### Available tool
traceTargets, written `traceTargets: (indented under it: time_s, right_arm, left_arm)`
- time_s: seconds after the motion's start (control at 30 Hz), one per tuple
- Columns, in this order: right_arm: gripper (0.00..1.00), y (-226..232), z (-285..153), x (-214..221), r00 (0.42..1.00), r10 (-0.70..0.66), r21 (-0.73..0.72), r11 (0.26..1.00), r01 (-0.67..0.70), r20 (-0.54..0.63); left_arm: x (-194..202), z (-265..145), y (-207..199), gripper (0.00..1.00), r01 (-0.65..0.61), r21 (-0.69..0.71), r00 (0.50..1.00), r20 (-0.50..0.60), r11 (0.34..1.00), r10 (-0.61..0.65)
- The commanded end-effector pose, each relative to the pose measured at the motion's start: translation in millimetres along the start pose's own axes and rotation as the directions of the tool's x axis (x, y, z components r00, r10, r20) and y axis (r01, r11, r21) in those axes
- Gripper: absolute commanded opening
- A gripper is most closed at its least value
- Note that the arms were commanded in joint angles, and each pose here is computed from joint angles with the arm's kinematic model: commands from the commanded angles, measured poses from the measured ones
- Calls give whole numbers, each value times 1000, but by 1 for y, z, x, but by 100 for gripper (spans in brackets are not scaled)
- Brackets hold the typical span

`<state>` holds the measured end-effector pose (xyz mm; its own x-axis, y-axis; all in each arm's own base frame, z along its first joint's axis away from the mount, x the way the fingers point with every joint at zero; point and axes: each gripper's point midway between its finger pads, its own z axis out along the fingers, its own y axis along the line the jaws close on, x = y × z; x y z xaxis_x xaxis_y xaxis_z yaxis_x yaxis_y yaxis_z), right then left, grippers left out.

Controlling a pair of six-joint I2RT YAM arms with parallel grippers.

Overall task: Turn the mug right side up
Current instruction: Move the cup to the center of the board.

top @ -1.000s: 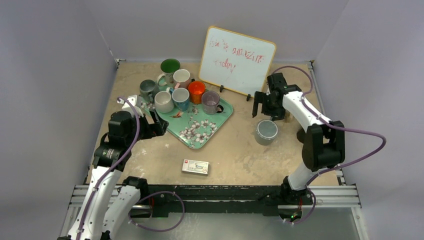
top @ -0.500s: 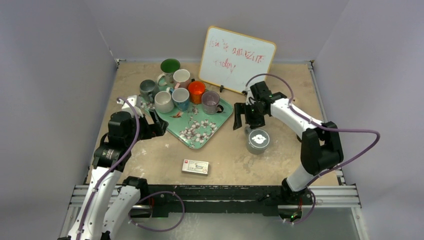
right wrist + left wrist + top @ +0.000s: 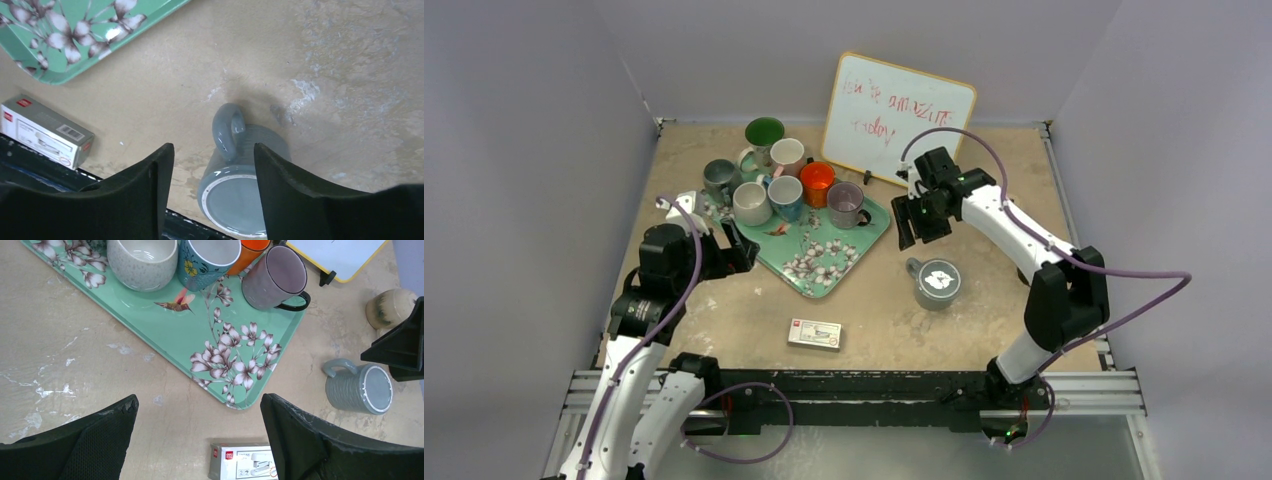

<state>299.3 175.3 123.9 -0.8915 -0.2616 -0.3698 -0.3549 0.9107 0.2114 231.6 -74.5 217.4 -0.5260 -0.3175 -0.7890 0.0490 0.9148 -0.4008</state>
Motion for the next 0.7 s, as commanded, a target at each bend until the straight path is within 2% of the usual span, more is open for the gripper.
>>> traceTargets:
  time_s: [0.0, 0.2, 0.67]
  right_arm:
    - [59, -13, -10, 9, 990, -130, 76, 988, 135, -61]
    - [54, -2, 2, 15, 963, -255, 78, 962, 261, -84]
    - [42, -14, 33, 34, 942, -260, 91, 955, 284, -211]
  left_arm:
    - [-11, -5, -5, 91, -25, 14, 999, 37, 1000, 25]
    - [-9, -5, -6, 91, -23, 19, 999, 30, 1000, 23]
    - [-10, -5, -5, 91, -26, 10, 999, 32, 1000, 26]
